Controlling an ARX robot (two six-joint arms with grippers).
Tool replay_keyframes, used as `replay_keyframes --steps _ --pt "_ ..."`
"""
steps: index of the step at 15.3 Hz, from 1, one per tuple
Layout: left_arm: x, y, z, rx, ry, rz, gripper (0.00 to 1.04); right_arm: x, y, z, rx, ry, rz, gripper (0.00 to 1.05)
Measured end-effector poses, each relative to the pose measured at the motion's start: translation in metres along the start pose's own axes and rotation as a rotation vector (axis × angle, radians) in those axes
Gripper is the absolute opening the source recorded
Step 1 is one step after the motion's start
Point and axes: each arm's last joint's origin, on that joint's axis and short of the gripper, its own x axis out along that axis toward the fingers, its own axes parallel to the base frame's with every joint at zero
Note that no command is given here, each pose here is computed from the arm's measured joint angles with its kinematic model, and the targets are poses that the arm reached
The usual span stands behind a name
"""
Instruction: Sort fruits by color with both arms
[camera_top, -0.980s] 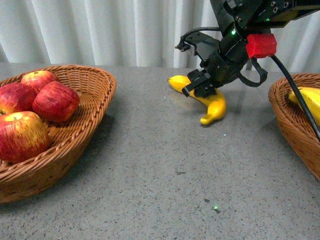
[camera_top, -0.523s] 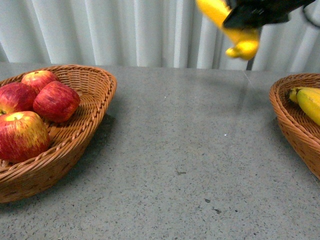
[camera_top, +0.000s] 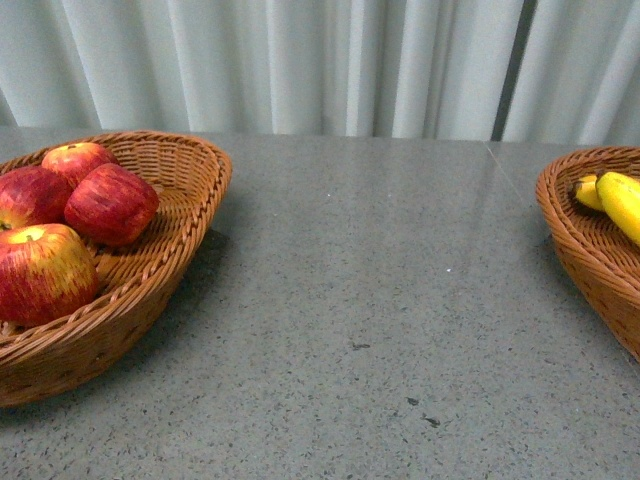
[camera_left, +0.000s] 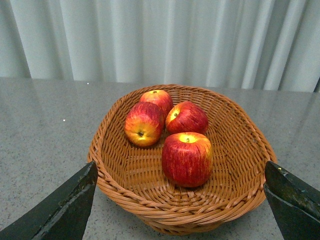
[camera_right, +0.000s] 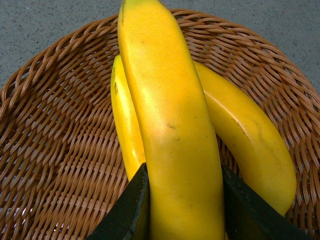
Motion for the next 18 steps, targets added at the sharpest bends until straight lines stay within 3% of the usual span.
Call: replay_keyframes --steps 1,5,6,11,14,15,16,18 --pt "0.000 0.000 0.000 0.000 0.000 0.000 0.98 0.000 0.000 0.001 -0.007 -0.008 0.005 0.52" --pt "0.000 0.000 0.000 0.000 0.000 0.000 0.98 -0.010 0.006 0.016 -0.011 -0.104 0.033 0.95" --pt "0.000 0.000 0.000 0.000 0.000 0.000 0.98 -0.018 0.010 0.025 -0.007 -0.167 0.049 1.00" --pt "0.000 0.000 0.000 0.000 0.000 0.000 0.98 -0.081 0.047 0.051 0.083 -0.439 0.205 0.98" --pt "0.000 0.000 0.000 0.000 0.000 0.000 0.98 -0.119 0.074 0.046 0.096 -0.516 0.281 0.98" --pt "0.000 0.000 0.000 0.000 0.000 0.000 0.98 -0.135 0.087 0.043 0.074 -0.604 0.162 0.92" --pt "0.000 0.000 0.000 0.000 0.000 0.000 0.98 -0.146 0.103 0.023 0.106 -0.624 -0.011 0.79" --pt "0.000 0.000 0.000 0.000 0.000 0.000 0.98 -0.149 0.127 -0.027 0.169 -0.557 -0.193 0.59"
